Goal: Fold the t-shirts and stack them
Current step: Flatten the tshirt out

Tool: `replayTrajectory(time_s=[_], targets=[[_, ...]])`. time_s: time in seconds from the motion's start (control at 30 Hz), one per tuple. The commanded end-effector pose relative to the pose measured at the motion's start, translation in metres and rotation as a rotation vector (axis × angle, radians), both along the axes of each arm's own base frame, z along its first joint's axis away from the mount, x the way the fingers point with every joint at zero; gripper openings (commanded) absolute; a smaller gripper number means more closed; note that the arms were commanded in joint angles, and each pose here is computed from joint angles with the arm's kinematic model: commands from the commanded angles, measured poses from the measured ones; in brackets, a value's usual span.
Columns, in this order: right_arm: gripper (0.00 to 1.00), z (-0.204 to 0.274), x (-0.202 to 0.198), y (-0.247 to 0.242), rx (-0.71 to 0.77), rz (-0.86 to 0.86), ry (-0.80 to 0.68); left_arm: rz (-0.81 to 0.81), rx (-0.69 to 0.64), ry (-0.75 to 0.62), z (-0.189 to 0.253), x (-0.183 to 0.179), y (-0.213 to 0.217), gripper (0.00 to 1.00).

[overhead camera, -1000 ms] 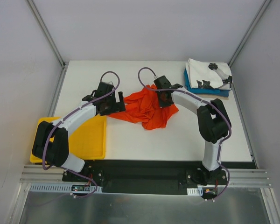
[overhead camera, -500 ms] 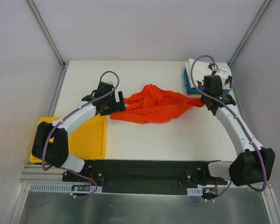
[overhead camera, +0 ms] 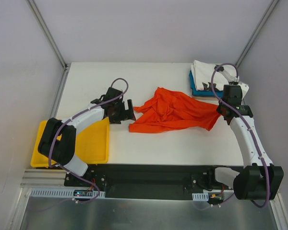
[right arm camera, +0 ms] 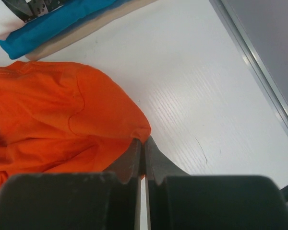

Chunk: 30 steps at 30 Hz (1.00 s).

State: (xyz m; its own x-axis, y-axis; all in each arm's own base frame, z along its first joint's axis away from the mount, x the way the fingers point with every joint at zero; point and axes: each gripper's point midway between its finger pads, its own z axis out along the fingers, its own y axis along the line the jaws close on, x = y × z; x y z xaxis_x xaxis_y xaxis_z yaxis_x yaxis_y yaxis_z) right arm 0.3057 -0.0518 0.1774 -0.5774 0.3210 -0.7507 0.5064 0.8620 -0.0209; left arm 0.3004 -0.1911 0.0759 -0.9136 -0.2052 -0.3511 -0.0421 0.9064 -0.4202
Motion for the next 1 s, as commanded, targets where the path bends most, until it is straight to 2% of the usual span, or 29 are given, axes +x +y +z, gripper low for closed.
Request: replayTrajectory(time_s=[0.0, 0.13, 0.17, 0.23, 0.27, 0.3, 0.37, 0.47, 0.67, 0.7, 0.8, 0.87, 0.9, 0.97], targets=[[0.01, -0.001, 0.004, 0.006, 0.033, 0.014, -0.008, -0.117, -0.071, 0.108, -0.017, -0.04, -0.032, 0.92], [0.01, -0.006, 0.006, 0.009, 0.047, 0.029, 0.001, -0.13, -0.095, 0.181, -0.038, -0.058, -0.042, 0.81], [0.01, -0.006, 0.007, 0.009, 0.049, 0.029, 0.0, -0.128, -0.091, 0.197, -0.043, -0.058, -0.044, 0.69], [0.01, -0.006, 0.008, 0.012, 0.056, 0.044, -0.002, -0.125, -0.081, 0.194, -0.045, -0.054, -0.046, 0.54], [0.01, -0.005, 0.008, 0.012, 0.056, 0.046, -0.003, -0.127, -0.072, 0.193, -0.047, -0.052, -0.046, 0.43], [0.01, -0.005, 0.008, 0.012, 0.057, 0.047, -0.003, -0.133, -0.053, 0.171, -0.047, -0.046, -0.044, 0.39], [0.01, -0.006, 0.009, 0.013, 0.062, 0.058, -0.004, -0.137, -0.045, 0.13, -0.04, -0.033, -0.047, 0.38], [0.01, -0.007, 0.009, 0.016, 0.072, 0.074, -0.002, -0.132, -0.023, 0.086, -0.035, -0.02, -0.048, 0.45], [0.01, -0.002, 0.007, 0.017, 0.071, 0.083, -0.015, -0.143, 0.016, 0.078, -0.044, -0.005, -0.05, 0.45], [0.01, -0.001, 0.007, 0.017, 0.072, 0.085, -0.018, -0.141, 0.023, 0.071, -0.044, -0.001, -0.05, 0.4], [0.01, 0.001, 0.005, 0.018, 0.073, 0.089, -0.022, -0.127, 0.059, 0.067, -0.048, 0.006, -0.047, 0.36], [0.01, 0.001, 0.005, 0.018, 0.073, 0.089, -0.024, -0.116, 0.08, 0.064, -0.051, 0.01, -0.045, 0.15], [0.01, 0.003, 0.005, 0.019, 0.074, 0.091, -0.028, -0.12, 0.084, 0.055, -0.049, 0.013, -0.045, 0.02], [0.01, 0.002, 0.005, 0.019, 0.079, 0.095, -0.025, -0.119, 0.096, 0.034, -0.044, 0.016, -0.043, 0.0]])
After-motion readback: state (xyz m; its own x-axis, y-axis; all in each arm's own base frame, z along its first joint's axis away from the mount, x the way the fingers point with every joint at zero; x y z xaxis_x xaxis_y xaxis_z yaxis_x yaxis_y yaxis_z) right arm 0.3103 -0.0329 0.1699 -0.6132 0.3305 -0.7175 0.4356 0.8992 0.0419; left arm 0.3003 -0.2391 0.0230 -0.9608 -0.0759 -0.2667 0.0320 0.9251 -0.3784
